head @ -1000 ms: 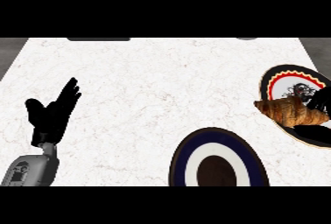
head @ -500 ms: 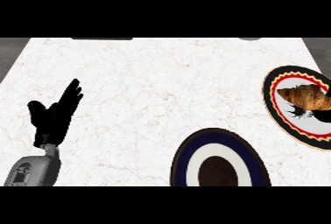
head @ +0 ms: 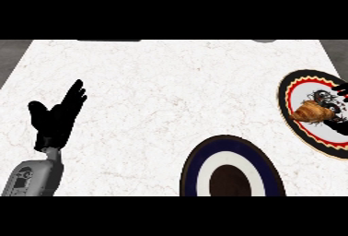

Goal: Pick the croissant from the plate and place it in the plate

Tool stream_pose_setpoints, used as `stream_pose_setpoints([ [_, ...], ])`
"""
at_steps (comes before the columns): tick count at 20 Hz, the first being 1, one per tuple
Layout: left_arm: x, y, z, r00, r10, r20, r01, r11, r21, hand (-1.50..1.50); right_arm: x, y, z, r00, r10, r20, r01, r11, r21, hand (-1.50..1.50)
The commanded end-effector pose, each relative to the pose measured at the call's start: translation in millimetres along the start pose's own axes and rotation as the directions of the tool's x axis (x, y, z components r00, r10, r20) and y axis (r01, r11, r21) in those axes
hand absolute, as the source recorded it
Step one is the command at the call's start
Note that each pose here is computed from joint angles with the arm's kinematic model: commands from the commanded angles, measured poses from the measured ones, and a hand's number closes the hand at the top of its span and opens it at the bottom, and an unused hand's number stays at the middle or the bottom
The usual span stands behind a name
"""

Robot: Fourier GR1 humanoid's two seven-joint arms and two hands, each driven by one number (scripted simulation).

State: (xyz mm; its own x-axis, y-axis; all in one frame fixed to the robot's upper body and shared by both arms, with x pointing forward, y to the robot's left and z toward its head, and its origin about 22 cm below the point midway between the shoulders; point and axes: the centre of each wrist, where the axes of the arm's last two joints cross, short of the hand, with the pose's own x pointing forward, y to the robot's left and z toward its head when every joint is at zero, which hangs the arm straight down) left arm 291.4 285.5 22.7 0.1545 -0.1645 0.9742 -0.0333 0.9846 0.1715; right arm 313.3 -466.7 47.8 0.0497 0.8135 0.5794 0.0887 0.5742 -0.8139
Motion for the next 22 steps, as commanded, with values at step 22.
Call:
stream_pose_setpoints([
  [22, -21.7, -11.6, 13.6, 1.0, 0.019, -0.004, -0.019, 1.0, 0.015, 0.0, -30.2, -79.2, 16.7, 0.713, -0.683, 0.159, 0.677, 0.73, 0.098, -1.5],
])
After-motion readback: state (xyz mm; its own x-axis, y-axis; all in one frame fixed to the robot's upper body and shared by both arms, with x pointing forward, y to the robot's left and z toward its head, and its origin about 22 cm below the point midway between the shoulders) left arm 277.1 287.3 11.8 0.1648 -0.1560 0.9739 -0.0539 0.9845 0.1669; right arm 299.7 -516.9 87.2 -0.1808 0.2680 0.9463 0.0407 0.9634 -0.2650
